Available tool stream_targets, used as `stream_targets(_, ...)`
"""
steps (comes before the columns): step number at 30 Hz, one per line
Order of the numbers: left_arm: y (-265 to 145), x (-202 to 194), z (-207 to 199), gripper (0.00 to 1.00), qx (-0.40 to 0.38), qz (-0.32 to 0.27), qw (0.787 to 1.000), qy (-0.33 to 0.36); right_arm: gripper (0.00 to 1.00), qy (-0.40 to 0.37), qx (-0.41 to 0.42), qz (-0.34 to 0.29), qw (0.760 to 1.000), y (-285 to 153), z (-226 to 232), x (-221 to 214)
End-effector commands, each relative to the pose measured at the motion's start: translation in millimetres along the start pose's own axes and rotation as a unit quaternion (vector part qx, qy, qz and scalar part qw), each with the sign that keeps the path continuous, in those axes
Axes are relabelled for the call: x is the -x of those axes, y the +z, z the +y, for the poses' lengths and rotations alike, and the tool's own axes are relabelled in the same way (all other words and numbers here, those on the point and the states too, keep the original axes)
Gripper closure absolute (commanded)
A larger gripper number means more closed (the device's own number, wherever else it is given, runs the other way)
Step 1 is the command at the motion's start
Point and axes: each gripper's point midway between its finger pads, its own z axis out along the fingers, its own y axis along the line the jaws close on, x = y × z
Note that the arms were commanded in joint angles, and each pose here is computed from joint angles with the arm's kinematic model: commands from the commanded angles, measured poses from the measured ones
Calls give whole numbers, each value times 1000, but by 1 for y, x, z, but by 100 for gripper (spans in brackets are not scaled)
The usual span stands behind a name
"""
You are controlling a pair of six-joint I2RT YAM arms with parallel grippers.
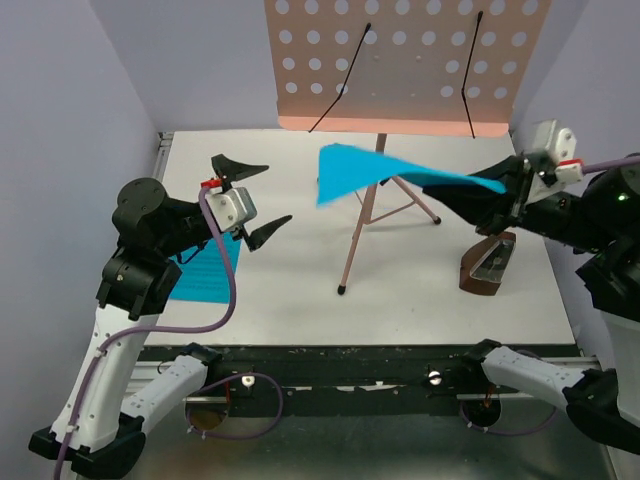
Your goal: Pack up the instrument practice props
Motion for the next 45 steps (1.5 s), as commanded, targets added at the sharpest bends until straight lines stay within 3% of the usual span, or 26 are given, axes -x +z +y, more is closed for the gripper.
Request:
stream_targets(1, 8, 91, 7, 1, -12, -114, 985, 126, 100, -34, 58, -38, 997, 3, 11, 55)
stream_targets(6, 17, 132, 22, 1, 12, -164, 973, 163, 100, -12, 61, -34, 997, 11, 9, 52)
stream_targets(12, 27, 159, 25, 1, -13, -191, 979, 75, 100, -30, 59, -44, 997, 14, 6, 51)
stream_targets(16, 32, 165, 0, 6, -104, -197, 974, 39, 100, -29, 43, -38, 998, 15, 0, 46)
stream_targets(22, 34, 166, -18, 35, -178, -184, 967, -3, 100, -36, 27, -36, 998, 16, -5, 40)
stream_targets(26, 31, 164, -24, 49, -193, -178, 965, -11, 100, -39, 15, -31, 999, 17, -10, 33)
stream_targets(32, 30, 145, -36, 90, -216, -148, 965, -34, 99, -20, 19, -11, 1000, 24, -11, 13)
stream_targets(33, 29, 142, -37, 100, -212, -144, 966, -32, 90, -16, 20, -7, 1000, 26, -11, 9)
stream_targets(38, 19, 103, -39, 100, -187, -73, 979, -34, 8, -18, 7, 21, 1000, 21, -12, -21)
stream_targets(39, 15, 88, -39, 100, -177, -44, 982, -48, 0, -23, 9, 27, 999, 20, -10, -28)
stream_targets(43, -5, 23, -51, 100, -161, 77, 980, -88, 0, -8, -10, 44, 999, 14, -11, -44)
stream_targets(45, -18, -10, -65, 100, -182, 125, 973, -61, 0, -9, -12, 48, 999, 14, -12, -48)
